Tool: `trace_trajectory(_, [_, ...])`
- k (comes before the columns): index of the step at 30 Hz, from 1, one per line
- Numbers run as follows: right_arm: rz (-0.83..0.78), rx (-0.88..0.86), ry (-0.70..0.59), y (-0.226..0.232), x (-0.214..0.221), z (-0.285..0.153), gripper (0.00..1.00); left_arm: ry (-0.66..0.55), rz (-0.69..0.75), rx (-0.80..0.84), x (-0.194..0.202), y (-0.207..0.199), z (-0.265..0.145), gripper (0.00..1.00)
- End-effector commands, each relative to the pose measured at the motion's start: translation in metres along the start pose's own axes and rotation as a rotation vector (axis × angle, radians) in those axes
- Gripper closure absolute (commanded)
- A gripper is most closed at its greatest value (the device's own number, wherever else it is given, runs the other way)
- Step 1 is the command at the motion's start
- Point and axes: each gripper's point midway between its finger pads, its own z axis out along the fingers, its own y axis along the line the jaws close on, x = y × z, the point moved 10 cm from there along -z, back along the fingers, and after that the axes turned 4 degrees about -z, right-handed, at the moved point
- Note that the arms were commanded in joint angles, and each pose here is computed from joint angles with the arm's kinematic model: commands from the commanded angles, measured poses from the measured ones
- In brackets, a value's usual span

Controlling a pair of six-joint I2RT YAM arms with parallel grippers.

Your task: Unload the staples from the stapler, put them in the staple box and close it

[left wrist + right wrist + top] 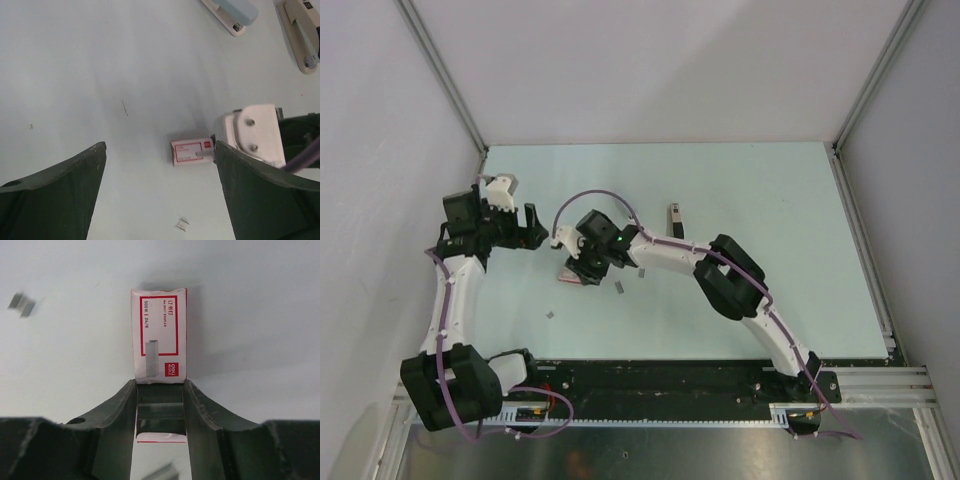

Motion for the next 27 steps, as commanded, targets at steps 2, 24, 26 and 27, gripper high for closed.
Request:
trace_trajectory(2, [-0.005, -0.07, -0.013, 0.031, -0.014, -0.041, 0.57, -0.038, 0.033, 0.021, -0.004, -0.007, -0.011, 0.06])
trace_trajectory(24, [-0.019, -0.02, 0.095, 0.096, 0.05, -0.083, 0.52, -0.076, 0.077, 0.012, -0.011, -0.016, -0.03, 0.06])
trace_trajectory(26, [-0.019, -0.023, 0.117, 0.094, 0.063, -0.086, 0.51, -0.074, 0.078, 0.014, -0.011, -0.017, -0.031, 0.06])
trace_trajectory(27, [-0.015, -0.028, 0.13, 0.093, 0.069, -0.088, 0.5, -0.074, 0.078, 0.013, -0.011, -0.017, -0.031, 0.06])
